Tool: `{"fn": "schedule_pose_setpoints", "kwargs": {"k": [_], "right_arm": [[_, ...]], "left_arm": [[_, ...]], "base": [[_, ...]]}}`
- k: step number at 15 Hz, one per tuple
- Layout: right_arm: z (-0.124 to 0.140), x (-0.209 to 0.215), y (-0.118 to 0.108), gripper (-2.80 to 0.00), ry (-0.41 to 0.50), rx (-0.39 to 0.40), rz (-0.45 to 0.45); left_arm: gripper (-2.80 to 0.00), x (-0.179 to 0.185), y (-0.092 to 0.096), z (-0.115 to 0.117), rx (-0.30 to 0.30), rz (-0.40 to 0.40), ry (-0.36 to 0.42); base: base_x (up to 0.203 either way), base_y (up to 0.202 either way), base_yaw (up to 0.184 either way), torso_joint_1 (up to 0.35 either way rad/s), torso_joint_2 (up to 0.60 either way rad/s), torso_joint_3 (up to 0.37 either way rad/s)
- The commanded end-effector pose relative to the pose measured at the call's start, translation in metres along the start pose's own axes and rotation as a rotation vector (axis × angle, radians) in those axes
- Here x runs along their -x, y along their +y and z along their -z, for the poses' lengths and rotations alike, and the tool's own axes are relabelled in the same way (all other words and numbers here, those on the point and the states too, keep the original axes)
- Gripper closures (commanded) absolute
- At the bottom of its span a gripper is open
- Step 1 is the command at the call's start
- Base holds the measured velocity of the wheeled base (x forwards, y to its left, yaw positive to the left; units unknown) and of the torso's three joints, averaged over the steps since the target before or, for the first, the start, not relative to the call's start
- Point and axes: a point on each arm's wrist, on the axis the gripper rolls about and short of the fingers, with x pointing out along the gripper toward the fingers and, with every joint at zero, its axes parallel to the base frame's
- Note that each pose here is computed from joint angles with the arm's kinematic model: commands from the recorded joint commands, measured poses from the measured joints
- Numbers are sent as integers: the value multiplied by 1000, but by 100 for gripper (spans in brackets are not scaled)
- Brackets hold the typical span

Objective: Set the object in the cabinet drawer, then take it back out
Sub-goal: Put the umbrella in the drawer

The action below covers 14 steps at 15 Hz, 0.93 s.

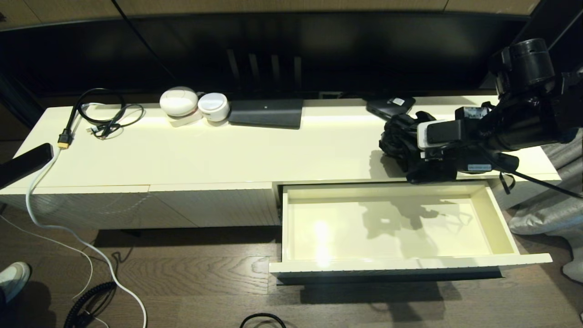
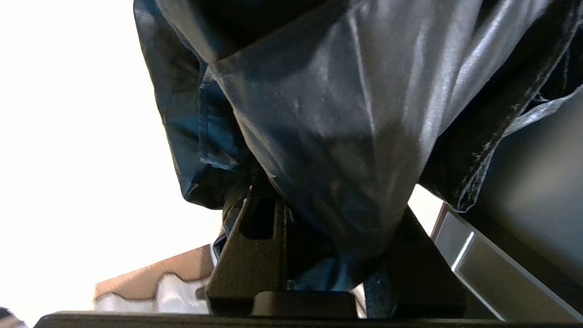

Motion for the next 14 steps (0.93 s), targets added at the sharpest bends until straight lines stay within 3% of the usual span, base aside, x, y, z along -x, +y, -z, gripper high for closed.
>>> {"fn": "schedule_pose_setpoints", "kwargs": {"k": [1,7,14], "right_arm": [[-8,39,6,0,-50,-10,37],[-34,53,51,0,-133,-125,-92],[-42,4,85,0,-133,-166,-275]], "left_arm": [[0,0,0,0,1,0,0],[0,0,0,0,1,-1,-1],[0,0,0,0,1,-1,-1]], "base": [[0,0,0,0,0,0],[0,0,0,0,0,0],[0,0,0,0,0,0]]}}
